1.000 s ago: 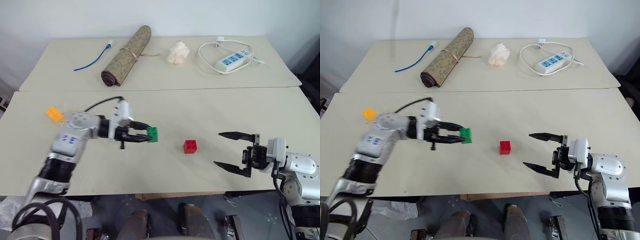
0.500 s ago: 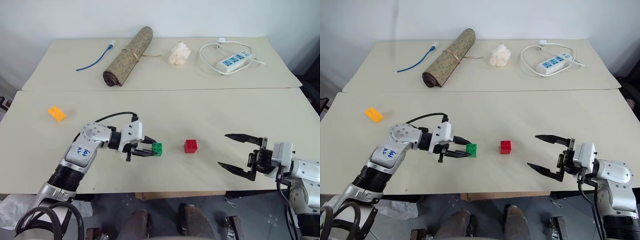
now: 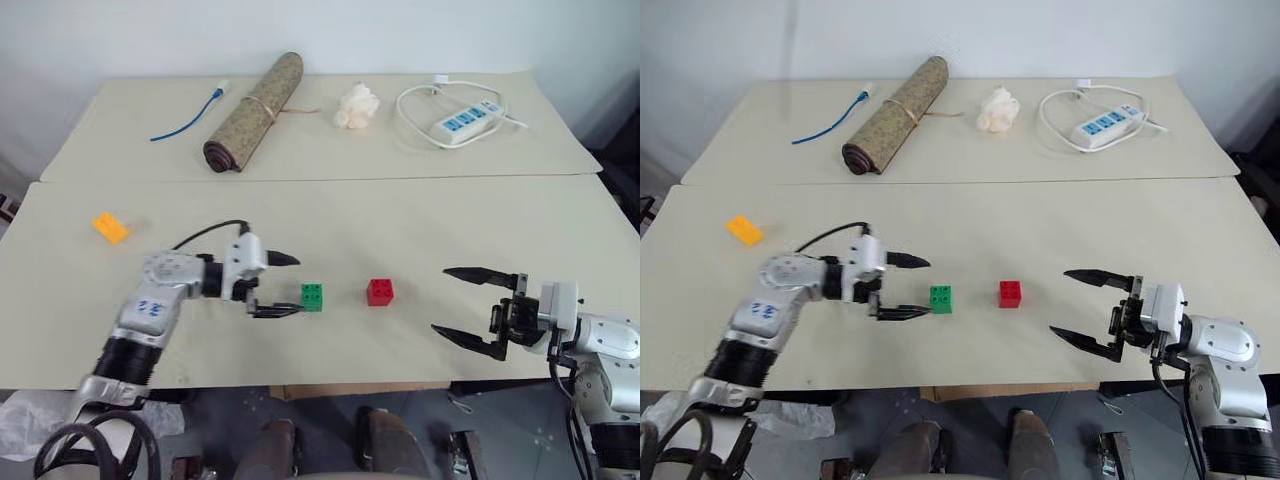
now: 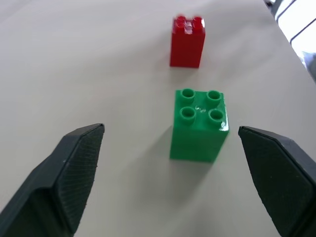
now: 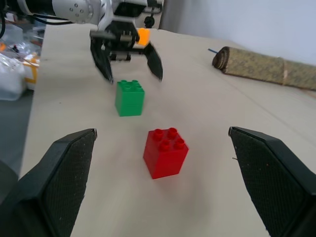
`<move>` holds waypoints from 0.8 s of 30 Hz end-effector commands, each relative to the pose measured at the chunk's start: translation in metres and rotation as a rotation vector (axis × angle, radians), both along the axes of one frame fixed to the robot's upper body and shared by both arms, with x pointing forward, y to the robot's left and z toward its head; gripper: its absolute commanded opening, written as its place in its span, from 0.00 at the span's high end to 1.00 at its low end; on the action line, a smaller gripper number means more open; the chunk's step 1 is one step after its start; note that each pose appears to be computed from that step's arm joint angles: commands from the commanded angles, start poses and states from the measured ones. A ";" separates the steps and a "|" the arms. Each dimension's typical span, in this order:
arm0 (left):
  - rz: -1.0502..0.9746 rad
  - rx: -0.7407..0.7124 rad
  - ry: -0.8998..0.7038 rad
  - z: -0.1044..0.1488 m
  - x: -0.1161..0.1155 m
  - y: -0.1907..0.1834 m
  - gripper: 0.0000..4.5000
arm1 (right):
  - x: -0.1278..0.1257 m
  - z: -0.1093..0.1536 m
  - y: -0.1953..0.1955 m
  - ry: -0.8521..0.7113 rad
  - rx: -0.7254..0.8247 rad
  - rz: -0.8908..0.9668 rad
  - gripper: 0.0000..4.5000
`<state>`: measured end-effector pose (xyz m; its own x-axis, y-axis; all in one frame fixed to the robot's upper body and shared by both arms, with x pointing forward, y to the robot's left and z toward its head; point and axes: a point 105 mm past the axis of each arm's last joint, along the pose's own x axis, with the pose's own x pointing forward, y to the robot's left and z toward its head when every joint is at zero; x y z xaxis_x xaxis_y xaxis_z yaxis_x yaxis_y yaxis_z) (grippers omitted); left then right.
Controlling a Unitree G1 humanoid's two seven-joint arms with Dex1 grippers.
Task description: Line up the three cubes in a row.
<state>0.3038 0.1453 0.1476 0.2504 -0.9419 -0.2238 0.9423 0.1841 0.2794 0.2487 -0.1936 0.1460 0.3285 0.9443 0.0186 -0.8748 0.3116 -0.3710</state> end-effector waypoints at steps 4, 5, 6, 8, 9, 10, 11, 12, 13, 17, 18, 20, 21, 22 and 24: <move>0.336 -0.144 -0.129 0.026 -0.021 0.079 0.00 | 0.008 0.023 0.013 -0.082 0.102 0.066 0.00; 0.452 -0.164 -0.140 0.021 -0.026 0.099 0.00 | 0.009 0.025 0.015 -0.097 0.112 0.072 0.00; 0.575 -0.189 -0.168 0.018 -0.031 0.120 0.00 | 0.009 0.026 0.018 -0.111 0.118 0.083 0.00; 0.857 -0.271 -0.202 0.010 -0.047 0.166 0.00 | 0.009 0.026 0.024 -0.117 0.135 0.106 0.00; 0.945 -0.292 -0.215 0.007 -0.053 0.180 0.00 | 0.009 0.026 0.026 -0.119 0.141 0.113 0.00; 1.044 -0.323 -0.210 0.000 -0.063 0.195 0.00 | 0.008 0.025 0.029 -0.121 0.149 0.123 0.00; 1.154 -0.344 -0.216 -0.009 -0.073 0.211 0.00 | 0.008 0.024 0.031 -0.118 0.152 0.135 0.00; 1.257 -0.389 -0.207 -0.017 -0.086 0.224 0.00 | 0.007 0.024 0.033 -0.118 0.155 0.148 0.00; 1.363 -0.426 -0.209 -0.025 -0.100 0.236 0.00 | 0.007 0.023 0.036 -0.117 0.161 0.159 0.00; 1.579 -0.558 -0.228 -0.035 -0.128 0.252 0.00 | 0.005 0.022 0.040 -0.121 0.162 0.192 0.00; 1.611 -0.588 -0.234 -0.035 -0.132 0.252 0.00 | 0.005 0.021 0.041 -0.119 0.161 0.204 0.00; 1.679 -0.639 -0.245 -0.037 -0.137 0.253 0.00 | 0.005 0.020 0.042 -0.118 0.160 0.216 0.00; 1.691 -0.657 -0.246 -0.037 -0.136 0.251 0.00 | 0.005 0.020 0.042 -0.118 0.161 0.221 0.00; 1.699 -0.663 -0.244 -0.038 -0.135 0.249 0.00 | 0.005 0.020 0.043 -0.117 0.163 0.224 0.00; 1.691 -0.692 -0.231 -0.036 -0.126 0.241 0.00 | 0.005 0.018 0.043 -0.112 0.166 0.232 0.00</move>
